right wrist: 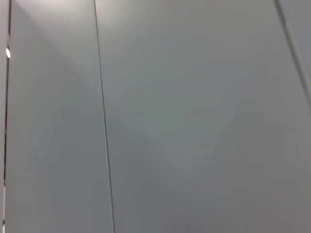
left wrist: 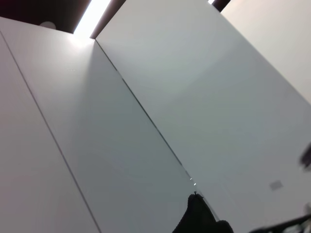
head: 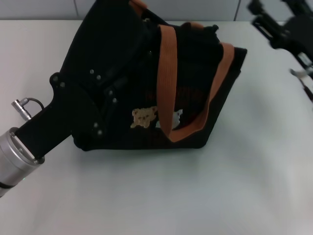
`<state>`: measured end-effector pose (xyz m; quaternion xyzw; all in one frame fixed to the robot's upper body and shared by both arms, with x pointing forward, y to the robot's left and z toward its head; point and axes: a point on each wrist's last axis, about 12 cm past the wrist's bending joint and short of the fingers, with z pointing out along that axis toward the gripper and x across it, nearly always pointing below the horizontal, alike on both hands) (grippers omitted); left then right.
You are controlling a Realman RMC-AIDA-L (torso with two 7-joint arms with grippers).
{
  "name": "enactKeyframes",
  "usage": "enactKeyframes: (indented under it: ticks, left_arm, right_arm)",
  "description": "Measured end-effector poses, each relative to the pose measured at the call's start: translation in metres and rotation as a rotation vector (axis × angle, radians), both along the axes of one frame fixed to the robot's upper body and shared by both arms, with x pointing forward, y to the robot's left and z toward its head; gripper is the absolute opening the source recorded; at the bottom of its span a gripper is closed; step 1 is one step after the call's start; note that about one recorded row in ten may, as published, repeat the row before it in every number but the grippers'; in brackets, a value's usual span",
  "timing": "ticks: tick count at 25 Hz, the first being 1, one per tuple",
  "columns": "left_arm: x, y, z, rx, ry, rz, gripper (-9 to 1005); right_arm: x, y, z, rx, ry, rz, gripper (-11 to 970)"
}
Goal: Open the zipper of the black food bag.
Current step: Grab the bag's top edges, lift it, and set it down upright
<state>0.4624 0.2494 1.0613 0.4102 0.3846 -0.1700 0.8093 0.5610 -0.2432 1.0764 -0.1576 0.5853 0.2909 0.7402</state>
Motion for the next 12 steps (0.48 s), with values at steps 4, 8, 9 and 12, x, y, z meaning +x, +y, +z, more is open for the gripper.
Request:
enactKeyframes:
  ticks: [4, 8, 9, 12]
  left_arm:
    - [-0.001, -0.002, 0.002, -0.006, -0.009, -0.029, 95]
    - [0.003, -0.011, 0.007, -0.003, -0.042, -0.099, 94]
    - [0.006, -0.015, 0.009, 0.003, -0.050, -0.124, 94]
    - [0.015, -0.027, 0.012, 0.038, -0.062, -0.182, 95]
  right_arm:
    - [0.000, 0.011, -0.007, -0.020, 0.070, 0.063, 831]
    - [-0.026, 0.017, -0.031, -0.033, 0.197, 0.165, 831]
    - [-0.034, 0.016, -0.037, -0.041, 0.226, 0.180, 831]
    - [-0.055, 0.016, -0.052, -0.061, 0.288, 0.217, 831]
